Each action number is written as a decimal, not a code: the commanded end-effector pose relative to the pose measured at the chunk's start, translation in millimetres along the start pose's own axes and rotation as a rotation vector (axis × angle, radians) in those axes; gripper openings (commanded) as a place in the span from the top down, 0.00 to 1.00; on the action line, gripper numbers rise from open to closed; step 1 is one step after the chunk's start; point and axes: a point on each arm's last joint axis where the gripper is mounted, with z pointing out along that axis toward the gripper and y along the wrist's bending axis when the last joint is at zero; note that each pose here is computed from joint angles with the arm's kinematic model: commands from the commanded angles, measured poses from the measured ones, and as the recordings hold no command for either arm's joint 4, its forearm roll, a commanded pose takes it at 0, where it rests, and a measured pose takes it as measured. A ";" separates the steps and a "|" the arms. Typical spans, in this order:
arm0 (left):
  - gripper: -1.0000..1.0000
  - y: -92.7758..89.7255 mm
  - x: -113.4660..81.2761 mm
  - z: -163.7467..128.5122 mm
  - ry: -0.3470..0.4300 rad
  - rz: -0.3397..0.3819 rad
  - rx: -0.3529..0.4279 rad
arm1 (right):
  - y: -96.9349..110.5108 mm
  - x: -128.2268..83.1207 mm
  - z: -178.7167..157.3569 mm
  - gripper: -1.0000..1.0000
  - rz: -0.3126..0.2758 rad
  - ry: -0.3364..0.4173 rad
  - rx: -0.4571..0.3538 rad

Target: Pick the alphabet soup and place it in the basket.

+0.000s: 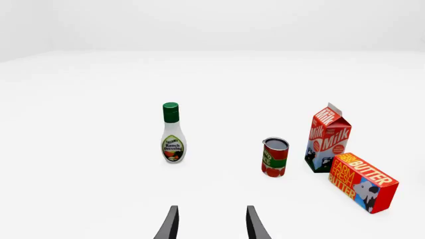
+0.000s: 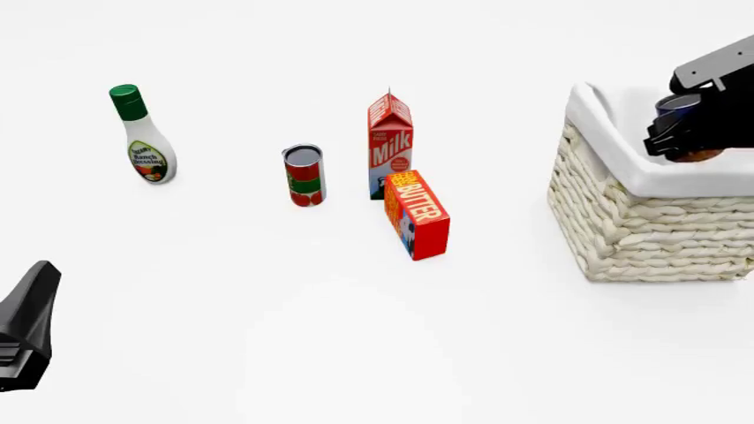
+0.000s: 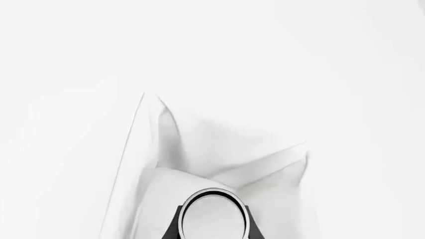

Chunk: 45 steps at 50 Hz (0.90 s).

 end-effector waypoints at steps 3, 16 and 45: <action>0.00 0.0 0.0 0.0 0.000 0.000 0.000 | -2.4 -2.8 1.6 1.00 0.019 -0.010 0.008; 0.00 0.0 0.0 0.0 0.000 0.000 0.000 | -5.0 -4.2 2.2 0.00 0.021 -0.015 0.016; 0.00 0.0 0.0 0.0 0.000 0.000 0.000 | -6.3 -6.3 0.5 0.00 0.025 -0.020 0.019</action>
